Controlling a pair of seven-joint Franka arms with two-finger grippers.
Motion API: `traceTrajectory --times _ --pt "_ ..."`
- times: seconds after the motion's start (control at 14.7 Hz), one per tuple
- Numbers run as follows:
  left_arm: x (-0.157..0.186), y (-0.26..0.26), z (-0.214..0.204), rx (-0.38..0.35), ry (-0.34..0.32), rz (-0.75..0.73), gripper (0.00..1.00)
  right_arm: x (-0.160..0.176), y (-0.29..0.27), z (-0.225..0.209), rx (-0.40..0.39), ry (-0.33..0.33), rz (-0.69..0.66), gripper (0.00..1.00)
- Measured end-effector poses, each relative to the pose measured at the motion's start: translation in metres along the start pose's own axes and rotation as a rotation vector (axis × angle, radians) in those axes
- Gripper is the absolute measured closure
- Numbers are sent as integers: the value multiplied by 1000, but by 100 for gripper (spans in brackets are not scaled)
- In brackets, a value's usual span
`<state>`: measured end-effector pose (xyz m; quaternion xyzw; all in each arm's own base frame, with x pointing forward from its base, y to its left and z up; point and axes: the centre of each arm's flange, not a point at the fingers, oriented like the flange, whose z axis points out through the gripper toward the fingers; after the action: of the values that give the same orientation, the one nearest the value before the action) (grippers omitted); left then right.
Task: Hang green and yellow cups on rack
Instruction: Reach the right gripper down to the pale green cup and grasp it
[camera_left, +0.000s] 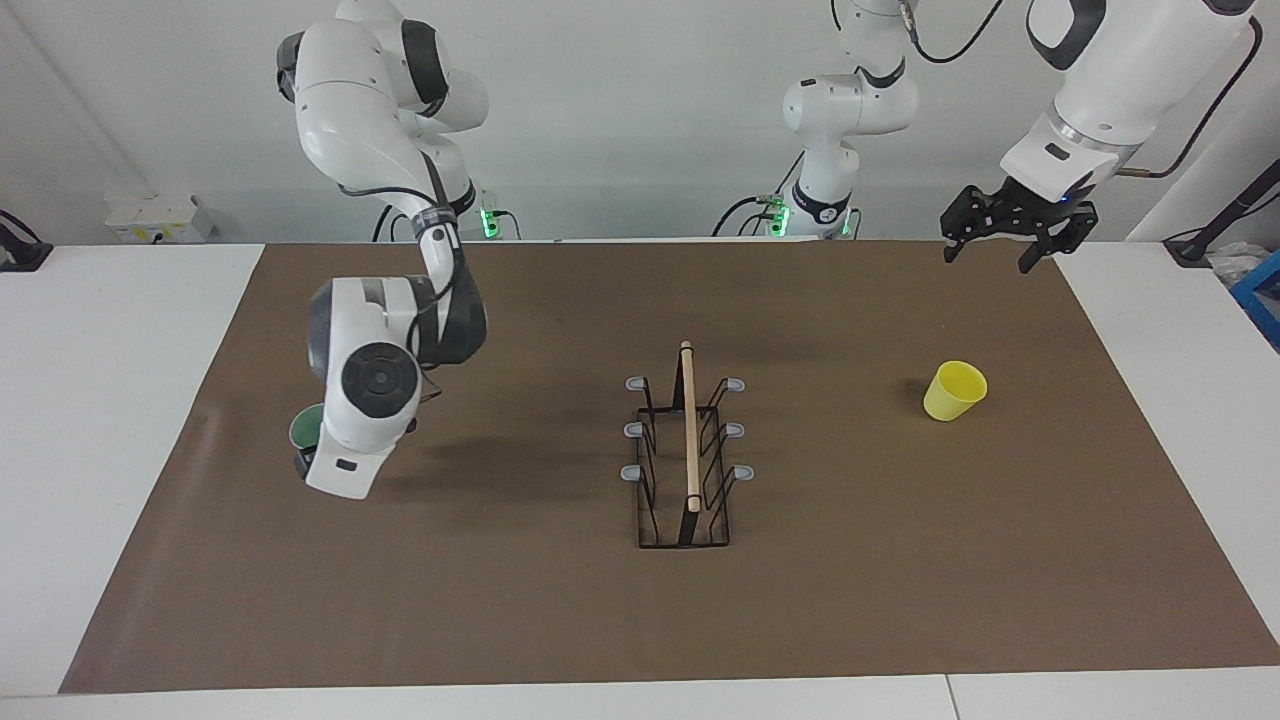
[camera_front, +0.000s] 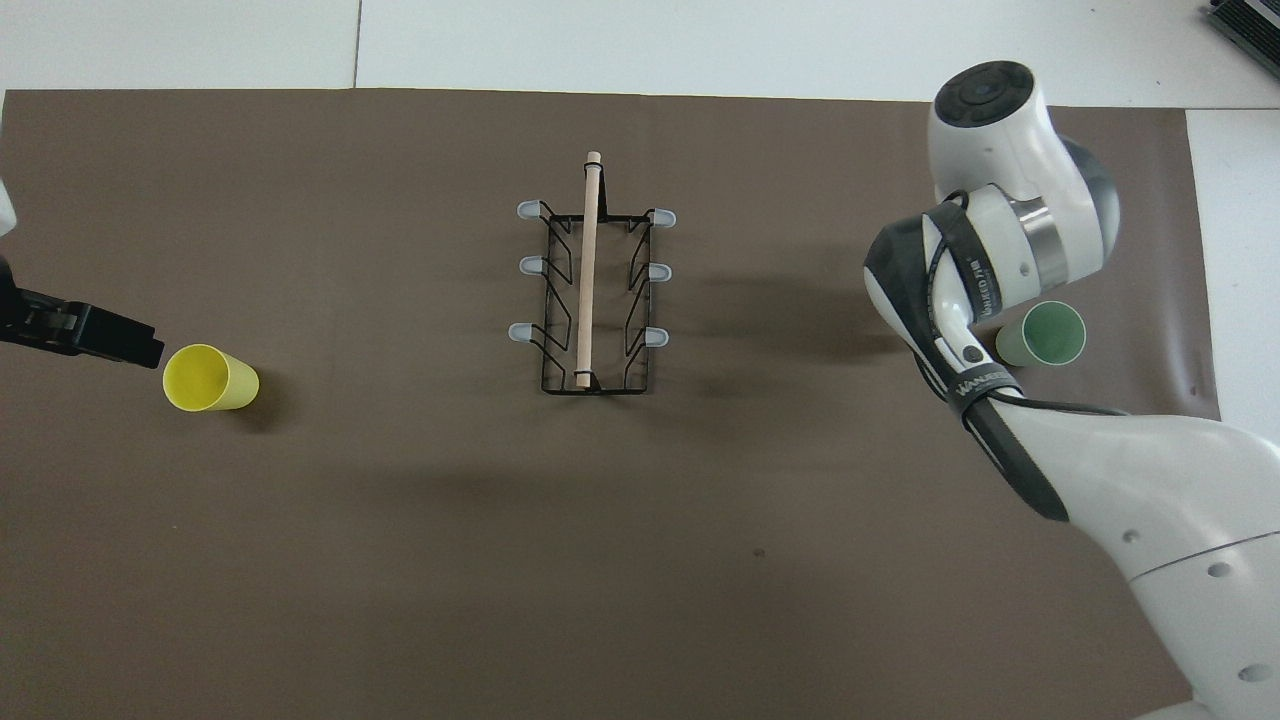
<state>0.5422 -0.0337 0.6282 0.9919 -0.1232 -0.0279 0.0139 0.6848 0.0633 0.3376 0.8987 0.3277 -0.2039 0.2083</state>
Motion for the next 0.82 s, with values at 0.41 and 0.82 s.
traceTrajectory --times 0.41,0.82 --pt "0 -2 -1 1 6 -3 0 23 -43 65 -234 -266 -410 0" --pt "3 -7 -3 6 34 -12 0 22 -65 82 -365 -429 -656 0"
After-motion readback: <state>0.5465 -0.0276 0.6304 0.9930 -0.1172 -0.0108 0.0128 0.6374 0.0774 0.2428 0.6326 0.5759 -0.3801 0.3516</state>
